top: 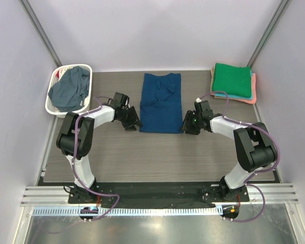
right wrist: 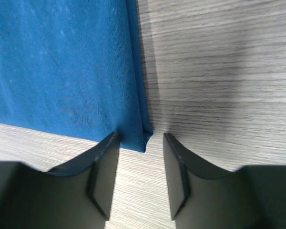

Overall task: Fold and stack the t-shirts
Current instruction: Fold the tshirt

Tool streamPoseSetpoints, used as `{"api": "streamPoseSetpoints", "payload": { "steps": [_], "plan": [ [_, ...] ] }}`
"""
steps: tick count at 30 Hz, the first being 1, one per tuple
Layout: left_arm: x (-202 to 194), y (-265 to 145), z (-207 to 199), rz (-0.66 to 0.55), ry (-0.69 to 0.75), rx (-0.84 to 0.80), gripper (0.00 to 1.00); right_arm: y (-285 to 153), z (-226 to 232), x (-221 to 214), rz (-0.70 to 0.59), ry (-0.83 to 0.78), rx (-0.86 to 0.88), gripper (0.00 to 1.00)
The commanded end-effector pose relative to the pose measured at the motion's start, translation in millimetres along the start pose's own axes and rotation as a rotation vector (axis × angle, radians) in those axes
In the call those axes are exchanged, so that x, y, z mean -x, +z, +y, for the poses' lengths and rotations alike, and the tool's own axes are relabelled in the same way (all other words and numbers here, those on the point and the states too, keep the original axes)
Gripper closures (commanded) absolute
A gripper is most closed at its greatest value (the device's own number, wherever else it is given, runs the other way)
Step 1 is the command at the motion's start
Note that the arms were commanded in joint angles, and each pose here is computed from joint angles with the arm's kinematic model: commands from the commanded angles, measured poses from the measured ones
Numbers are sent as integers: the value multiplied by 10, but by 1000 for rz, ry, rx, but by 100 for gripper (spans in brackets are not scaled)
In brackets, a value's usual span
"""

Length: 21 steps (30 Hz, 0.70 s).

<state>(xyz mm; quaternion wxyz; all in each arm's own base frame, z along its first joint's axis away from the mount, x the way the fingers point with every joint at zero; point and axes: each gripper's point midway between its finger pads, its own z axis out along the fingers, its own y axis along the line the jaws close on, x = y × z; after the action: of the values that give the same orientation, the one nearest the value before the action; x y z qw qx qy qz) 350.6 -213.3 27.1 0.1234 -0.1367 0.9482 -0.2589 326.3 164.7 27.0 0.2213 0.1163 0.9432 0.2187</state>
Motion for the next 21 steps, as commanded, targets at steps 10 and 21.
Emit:
{"api": "streamPoseSetpoints", "payload": {
  "steps": [10,21],
  "plan": [
    [-261,-69,275,-21,0,108,58,-11,1,-52,-7,1,20,59],
    [-251,-254,-89,-66,100,12,52,28,-25,-85,0,6,18,63]
  ]
}}
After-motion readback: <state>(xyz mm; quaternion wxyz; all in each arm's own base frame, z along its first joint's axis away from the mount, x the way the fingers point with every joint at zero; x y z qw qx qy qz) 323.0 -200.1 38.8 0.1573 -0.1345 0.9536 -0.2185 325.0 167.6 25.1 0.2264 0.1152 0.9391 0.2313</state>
